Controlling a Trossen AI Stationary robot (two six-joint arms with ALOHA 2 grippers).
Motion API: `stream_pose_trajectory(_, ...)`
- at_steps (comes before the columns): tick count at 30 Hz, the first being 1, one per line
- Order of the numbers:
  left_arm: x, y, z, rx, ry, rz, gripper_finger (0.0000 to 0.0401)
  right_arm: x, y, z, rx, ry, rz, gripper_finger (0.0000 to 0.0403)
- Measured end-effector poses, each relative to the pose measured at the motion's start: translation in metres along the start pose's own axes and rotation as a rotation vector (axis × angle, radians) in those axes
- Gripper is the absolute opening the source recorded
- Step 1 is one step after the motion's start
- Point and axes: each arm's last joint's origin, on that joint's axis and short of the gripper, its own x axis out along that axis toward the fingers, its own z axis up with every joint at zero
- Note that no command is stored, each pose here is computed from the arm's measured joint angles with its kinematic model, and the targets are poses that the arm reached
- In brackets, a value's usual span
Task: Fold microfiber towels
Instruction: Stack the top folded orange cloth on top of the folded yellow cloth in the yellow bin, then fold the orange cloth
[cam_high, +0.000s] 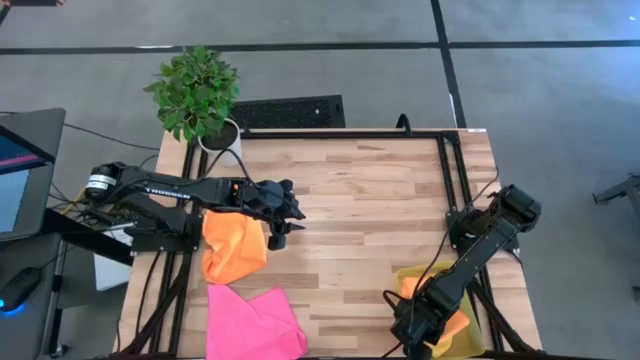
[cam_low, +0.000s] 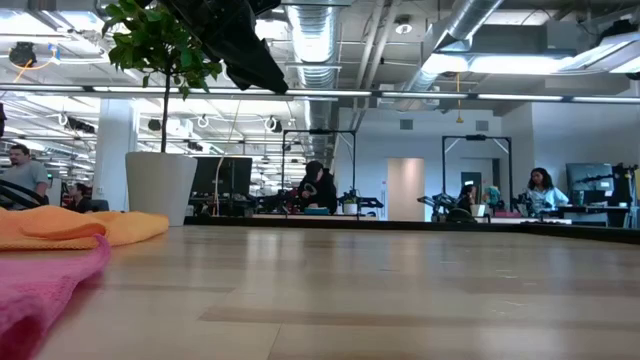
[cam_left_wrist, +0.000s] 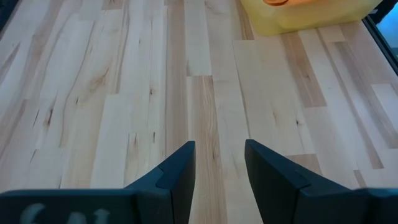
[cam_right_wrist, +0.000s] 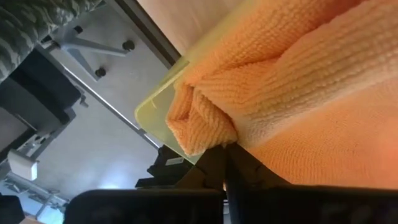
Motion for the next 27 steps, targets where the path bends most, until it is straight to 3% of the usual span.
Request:
stream_pose_trajectory(10,0.000,0.000,0.000,-0.001,0.000,0.000,0.0131,-0.006,-0.002,0.009,0.030,0.017,0.015,0.0100)
stream_pose_trajectory(18,0.000,0.000,-0.002,-0.004,0.020,0.000,0.0131,-0.008,-0.007,0.008,0.061,0.083,-0.022,0.0203)
stream_pose_trajectory(22,-0.001,0.001,-0.008,-0.075,0.079,0.028,0.0131,-0.018,-0.008,0.010,0.085,0.166,0.024,0.0237)
stream_pose_trajectory(27,-0.009,0.002,-0.026,-0.249,0.262,0.105,0.0131,-0.041,-0.011,0.008,0.050,0.119,0.094,0.0245)
